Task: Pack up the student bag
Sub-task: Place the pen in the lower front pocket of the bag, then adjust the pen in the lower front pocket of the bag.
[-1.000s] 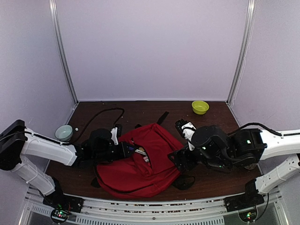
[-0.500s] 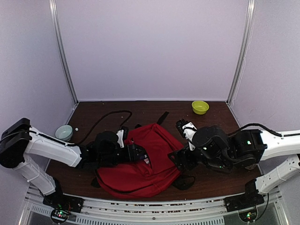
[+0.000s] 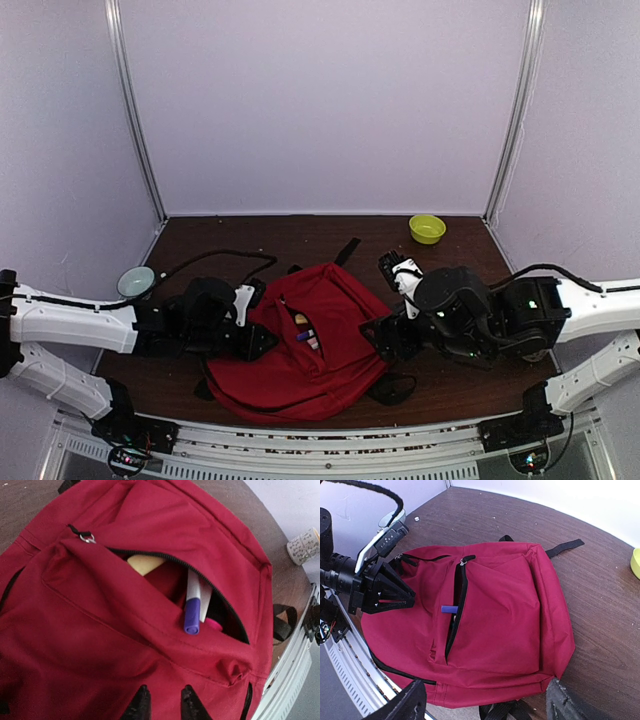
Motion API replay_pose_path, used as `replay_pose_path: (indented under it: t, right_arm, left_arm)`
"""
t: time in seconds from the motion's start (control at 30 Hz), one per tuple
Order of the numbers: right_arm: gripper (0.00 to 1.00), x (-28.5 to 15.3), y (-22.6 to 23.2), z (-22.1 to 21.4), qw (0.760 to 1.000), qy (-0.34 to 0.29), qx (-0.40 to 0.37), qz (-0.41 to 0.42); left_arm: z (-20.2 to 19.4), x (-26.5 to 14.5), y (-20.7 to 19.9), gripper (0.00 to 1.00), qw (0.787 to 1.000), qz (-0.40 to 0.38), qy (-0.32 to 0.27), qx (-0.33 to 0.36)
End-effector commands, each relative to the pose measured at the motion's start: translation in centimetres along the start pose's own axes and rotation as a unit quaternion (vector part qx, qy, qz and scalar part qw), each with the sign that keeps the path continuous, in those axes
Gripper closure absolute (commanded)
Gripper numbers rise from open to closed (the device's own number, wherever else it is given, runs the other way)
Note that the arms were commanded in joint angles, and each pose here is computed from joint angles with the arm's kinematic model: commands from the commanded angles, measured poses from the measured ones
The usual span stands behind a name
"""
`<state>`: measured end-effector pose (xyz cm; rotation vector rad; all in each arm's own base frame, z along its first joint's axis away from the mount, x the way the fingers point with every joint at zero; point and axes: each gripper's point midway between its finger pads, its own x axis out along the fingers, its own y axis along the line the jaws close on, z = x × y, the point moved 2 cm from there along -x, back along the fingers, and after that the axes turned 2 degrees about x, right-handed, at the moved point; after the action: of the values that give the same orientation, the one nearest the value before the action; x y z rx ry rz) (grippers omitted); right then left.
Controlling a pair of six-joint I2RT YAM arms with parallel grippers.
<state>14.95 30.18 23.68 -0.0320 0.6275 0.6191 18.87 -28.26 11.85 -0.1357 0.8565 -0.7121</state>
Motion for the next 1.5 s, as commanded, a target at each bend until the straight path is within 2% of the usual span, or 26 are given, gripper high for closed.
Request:
replay_pose_path:
  t: [0.0,0.27,0.8,0.87,0.97,1.03,1.13,1.2,1.33,1.47]
  right_arm:
    - [0.17,-0.1,-0.7,0.1,1.0,-0.014,0.002,-0.009]
    - [0.17,-0.8,-1.7,-0.3,1.0,-0.016,0.008,-0.017]
    - [0.17,-2.3,-4.5,-1.3,0.999,-0.033,0.027,-0.033]
    - [0.17,-2.4,-4.4,-1.1,0.999,-0.036,0.027,-0.029]
    - [0.17,-2.6,-3.8,0.1,0.999,-0.043,0.021,-0.021]
    - [0.15,-2.6,-3.2,1.4,0.999,-0.045,0.014,-0.023]
    - [0.11,-1.7,-1.7,3.4,0.999,-0.045,0.002,-0.024]
    - [0.1,-0.5,-1.0,4.8,0.999,-0.032,0.0,-0.037]
    - [0.11,3.2,0.1,6.7,0.999,0.01,0.005,-0.043]
    - [0.12,7.5,2.3,8.1,0.999,0.044,0.014,-0.013]
  left_arm:
    - [-0.8,0.5,-0.6,0.79,0.999,-0.018,0.032,0.034]
    - [1.0,3.2,-2.8,0.86,0.998,-0.047,0.032,0.024]
    - [2.9,7.3,-5.4,0.9,0.996,-0.063,0.047,0.029]
    - [3.6,7.4,-5.9,0.91,0.996,-0.07,0.045,0.034]
    - [4.8,5.4,-5.9,0.91,0.997,-0.055,0.033,0.045]
    - [5.7,3.0,-4.6,0.85,0.998,-0.01,0.02,0.054]
    - [6.9,-0.8,-1.4,0.64,0.997,0.065,-0.002,0.051]
    - [7.5,-2.4,1.0,0.55,0.996,0.089,-0.009,0.03]
    - [7.8,-3.4,5.3,0.49,0.994,0.106,-0.01,-0.015]
    - [8.9,-2.3,7.0,0.49,0.995,0.094,-0.001,-0.036]
